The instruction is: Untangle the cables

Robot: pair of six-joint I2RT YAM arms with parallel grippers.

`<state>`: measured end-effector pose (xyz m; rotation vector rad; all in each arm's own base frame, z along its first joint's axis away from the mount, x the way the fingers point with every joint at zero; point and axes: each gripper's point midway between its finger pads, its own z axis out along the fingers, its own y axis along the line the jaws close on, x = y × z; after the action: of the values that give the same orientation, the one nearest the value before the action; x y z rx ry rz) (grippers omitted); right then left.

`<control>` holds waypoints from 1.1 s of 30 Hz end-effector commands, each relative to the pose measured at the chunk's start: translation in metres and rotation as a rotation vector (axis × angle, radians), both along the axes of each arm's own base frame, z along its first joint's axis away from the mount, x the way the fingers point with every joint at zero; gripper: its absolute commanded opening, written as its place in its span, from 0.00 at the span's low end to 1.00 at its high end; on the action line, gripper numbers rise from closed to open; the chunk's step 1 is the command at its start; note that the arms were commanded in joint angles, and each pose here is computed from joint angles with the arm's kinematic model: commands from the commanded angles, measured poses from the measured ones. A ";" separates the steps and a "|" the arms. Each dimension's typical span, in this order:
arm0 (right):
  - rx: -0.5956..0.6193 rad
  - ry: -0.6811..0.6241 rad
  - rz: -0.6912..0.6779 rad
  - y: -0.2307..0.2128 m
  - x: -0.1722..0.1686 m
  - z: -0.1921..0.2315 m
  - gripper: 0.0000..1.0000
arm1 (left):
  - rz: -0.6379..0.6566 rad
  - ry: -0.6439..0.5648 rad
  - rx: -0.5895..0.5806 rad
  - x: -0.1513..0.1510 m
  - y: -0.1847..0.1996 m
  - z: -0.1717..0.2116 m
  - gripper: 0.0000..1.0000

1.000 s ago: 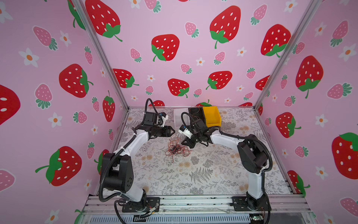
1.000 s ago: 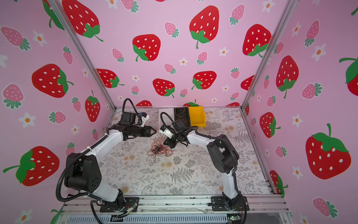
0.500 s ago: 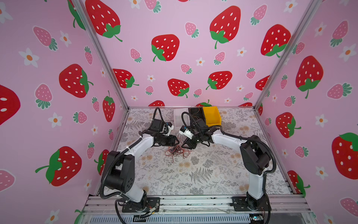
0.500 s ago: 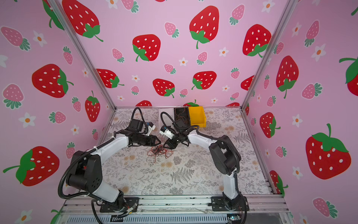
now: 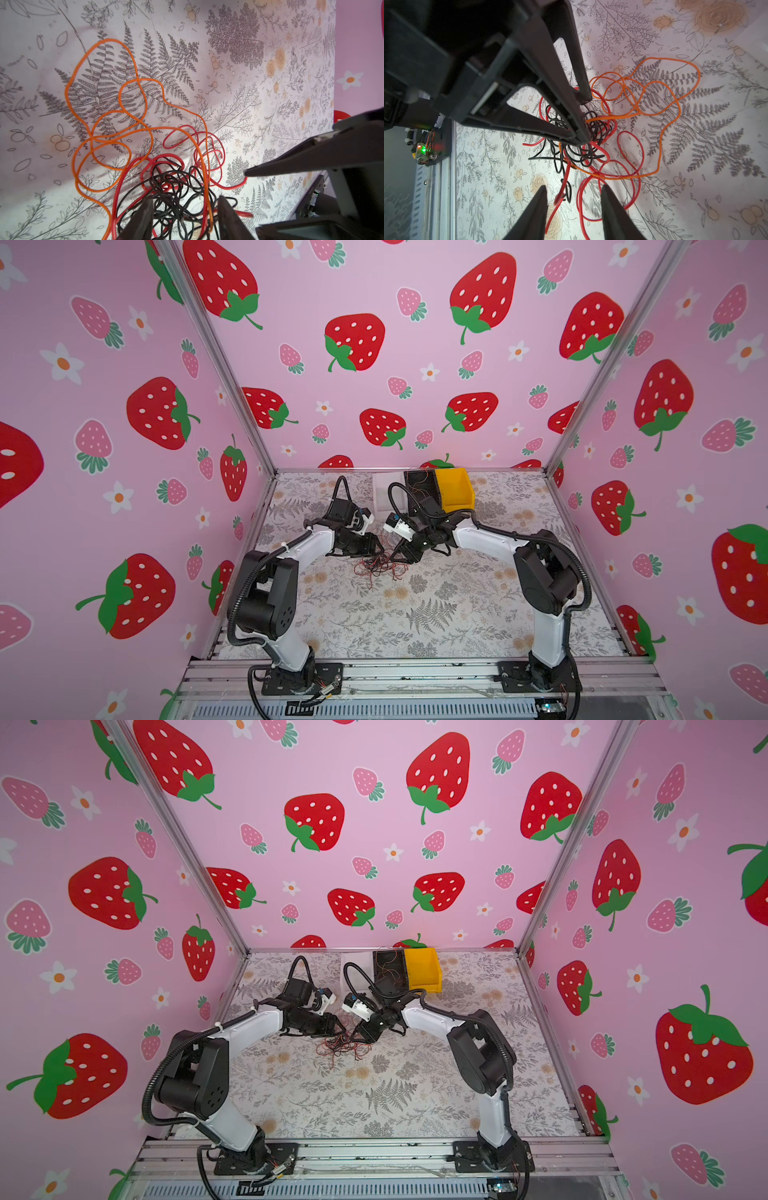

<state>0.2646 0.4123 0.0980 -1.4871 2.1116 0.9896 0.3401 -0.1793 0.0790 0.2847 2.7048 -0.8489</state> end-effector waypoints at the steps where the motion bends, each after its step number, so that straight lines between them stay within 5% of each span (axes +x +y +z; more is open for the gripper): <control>1: -0.018 0.020 0.022 0.003 -0.003 -0.012 0.38 | -0.010 0.011 -0.019 -0.002 -0.003 -0.001 0.48; 14: -0.044 0.027 0.020 -0.001 -0.002 -0.015 0.00 | 0.000 -0.002 -0.002 0.001 0.000 0.003 0.18; 19: -0.035 -0.023 -0.088 -0.024 0.020 0.003 0.00 | 0.028 -0.067 0.027 0.006 0.015 0.024 0.01; 33: 0.071 -0.197 -0.363 -0.110 0.073 0.069 0.00 | 0.158 -0.154 0.062 0.016 0.070 0.056 0.00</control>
<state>0.3385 0.3073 0.1622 -1.0695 2.1001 0.7752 0.3595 -0.1173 0.1313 0.1352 2.5625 -0.7089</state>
